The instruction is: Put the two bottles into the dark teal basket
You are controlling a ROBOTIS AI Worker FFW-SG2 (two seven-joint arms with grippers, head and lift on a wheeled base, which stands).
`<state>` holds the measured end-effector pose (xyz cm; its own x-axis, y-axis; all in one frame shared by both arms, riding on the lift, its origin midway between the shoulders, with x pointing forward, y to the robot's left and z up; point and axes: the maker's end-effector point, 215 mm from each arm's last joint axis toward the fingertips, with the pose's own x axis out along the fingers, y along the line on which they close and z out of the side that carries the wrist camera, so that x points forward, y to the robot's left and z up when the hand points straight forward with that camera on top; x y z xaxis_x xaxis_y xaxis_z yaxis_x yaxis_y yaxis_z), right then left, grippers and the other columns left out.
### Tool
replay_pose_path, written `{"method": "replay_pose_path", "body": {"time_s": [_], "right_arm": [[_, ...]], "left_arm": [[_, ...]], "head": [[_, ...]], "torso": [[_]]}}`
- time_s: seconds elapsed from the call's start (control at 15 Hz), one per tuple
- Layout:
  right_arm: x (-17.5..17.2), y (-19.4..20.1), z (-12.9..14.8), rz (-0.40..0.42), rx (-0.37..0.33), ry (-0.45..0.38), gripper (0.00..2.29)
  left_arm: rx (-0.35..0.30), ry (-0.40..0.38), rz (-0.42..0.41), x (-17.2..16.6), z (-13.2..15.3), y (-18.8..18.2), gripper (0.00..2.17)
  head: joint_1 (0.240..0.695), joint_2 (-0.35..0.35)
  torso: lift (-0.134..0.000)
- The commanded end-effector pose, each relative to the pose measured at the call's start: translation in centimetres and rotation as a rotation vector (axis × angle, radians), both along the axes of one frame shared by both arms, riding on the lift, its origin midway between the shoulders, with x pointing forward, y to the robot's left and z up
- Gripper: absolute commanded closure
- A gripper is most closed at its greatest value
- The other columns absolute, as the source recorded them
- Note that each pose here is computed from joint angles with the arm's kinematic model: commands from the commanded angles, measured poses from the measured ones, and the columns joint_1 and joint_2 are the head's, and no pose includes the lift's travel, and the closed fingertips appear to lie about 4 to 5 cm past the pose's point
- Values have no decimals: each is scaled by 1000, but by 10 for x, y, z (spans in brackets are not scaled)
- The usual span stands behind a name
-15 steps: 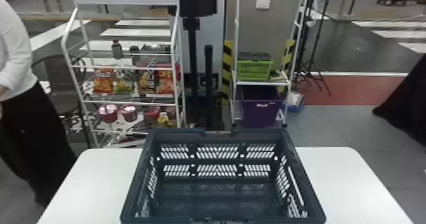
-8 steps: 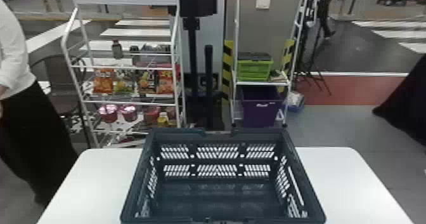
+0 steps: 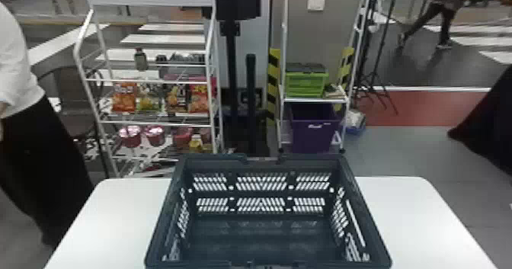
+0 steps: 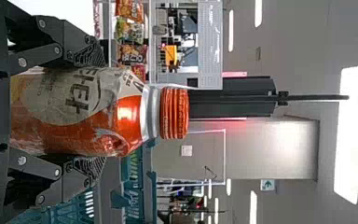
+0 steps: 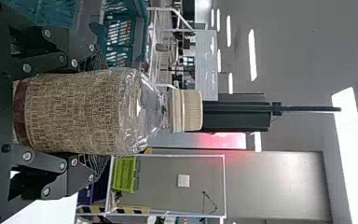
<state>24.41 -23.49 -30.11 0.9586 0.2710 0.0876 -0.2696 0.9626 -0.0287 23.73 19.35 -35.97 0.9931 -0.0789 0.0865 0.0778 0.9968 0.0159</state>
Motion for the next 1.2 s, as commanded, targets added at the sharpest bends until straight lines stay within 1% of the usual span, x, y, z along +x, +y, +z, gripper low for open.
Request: {"method": "replay_pose_path", "body": {"time_s": [0.0, 0.13, 0.27, 0.4, 0.53, 0.73, 0.93, 1.07, 1.13], "right_arm": [[16, 4, 23, 10, 1, -36, 1774], [35, 8, 34, 21, 8, -38, 1777], [59, 20, 45, 44, 19, -22, 1777], [82, 41, 56, 69, 20, -19, 1777], [107, 60, 60, 66, 16, 14, 1774], [149, 85, 51, 42, 7, 124, 1777], [189, 114, 29, -4, 11, 294, 1774], [200, 139, 3, 9, -94, 437, 1777], [206, 148, -2, 18, -125, 479, 1777]], "left_arm": [[-16, -31, -1, -5, 8, -7, 2148], [-31, -28, 1, -5, 8, -12, 2148], [-48, -25, 19, -6, 6, -16, 2145], [-51, -16, 14, -9, 3, -17, 2148], [-45, -15, -2, -11, 2, -18, 2148], [-43, -11, -18, -11, 0, -13, 2148], [-48, -16, -30, -8, 1, -8, 2148], [-55, -16, -32, -7, 1, -4, 2148], [-57, -17, -34, -6, 0, -3, 2148]], "head": [[499, 0], [499, 0], [499, 0], [499, 0], [499, 0], [499, 0], [499, 0], [499, 0], [499, 0]], "torso": [[0], [0], [0], [0], [0], [0], [0], [0], [0]]}}
